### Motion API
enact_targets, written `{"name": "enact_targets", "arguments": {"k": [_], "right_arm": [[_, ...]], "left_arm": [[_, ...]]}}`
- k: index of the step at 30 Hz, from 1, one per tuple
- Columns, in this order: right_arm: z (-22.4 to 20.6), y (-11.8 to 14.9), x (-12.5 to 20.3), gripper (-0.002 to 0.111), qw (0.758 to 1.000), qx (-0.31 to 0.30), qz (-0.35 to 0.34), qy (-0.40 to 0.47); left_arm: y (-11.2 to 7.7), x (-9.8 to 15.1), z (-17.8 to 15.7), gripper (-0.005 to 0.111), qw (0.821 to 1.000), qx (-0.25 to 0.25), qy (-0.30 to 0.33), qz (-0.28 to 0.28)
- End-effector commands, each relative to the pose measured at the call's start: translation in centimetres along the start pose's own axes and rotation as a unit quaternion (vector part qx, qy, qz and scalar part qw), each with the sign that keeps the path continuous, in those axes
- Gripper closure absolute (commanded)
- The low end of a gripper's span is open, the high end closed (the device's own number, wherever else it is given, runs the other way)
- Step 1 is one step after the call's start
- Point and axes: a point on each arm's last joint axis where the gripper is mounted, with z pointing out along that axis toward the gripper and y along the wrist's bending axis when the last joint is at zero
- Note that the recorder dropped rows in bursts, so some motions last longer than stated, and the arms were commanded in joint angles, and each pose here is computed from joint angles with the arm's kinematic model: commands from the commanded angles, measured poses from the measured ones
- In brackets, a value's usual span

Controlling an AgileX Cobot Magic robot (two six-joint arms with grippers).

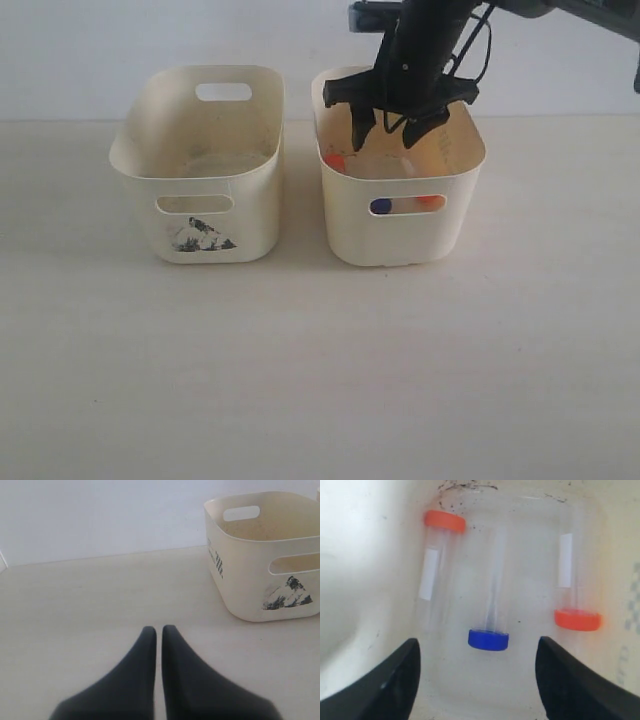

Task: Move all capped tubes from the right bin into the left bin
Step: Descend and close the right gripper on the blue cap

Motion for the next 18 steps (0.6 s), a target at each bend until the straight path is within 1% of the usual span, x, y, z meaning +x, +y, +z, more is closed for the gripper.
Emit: {"name": "enact_targets", "arguments": {"k": [1, 7, 13, 18], "right_arm": [[2.2, -0.1, 0.4, 0.046, 1.000, -0.005, 0.010, 0.020], [3.1, -1.1, 0.4, 0.046, 0.999, 0.044, 0.000, 0.024], [3.3, -1.2, 0.4, 0.046, 0.998, 0.051, -0.003, 0.022], [4.6, -1.3, 0.7, 0.046, 0.998, 0.050, 0.000, 0.038]], "left_arm": [[0.0, -0.3, 0.0, 0.102, 1.000, 0.000, -0.010, -0.009], [0.0, -0.3, 0.0, 0.102, 1.000, 0.000, -0.010, -0.009], [0.0, -0.3, 0.0, 0.102, 1.000, 0.000, -0.010, -0.009], [0.0, -0.3, 0.0, 0.102, 1.000, 0.000, -0.010, -0.009]]}}
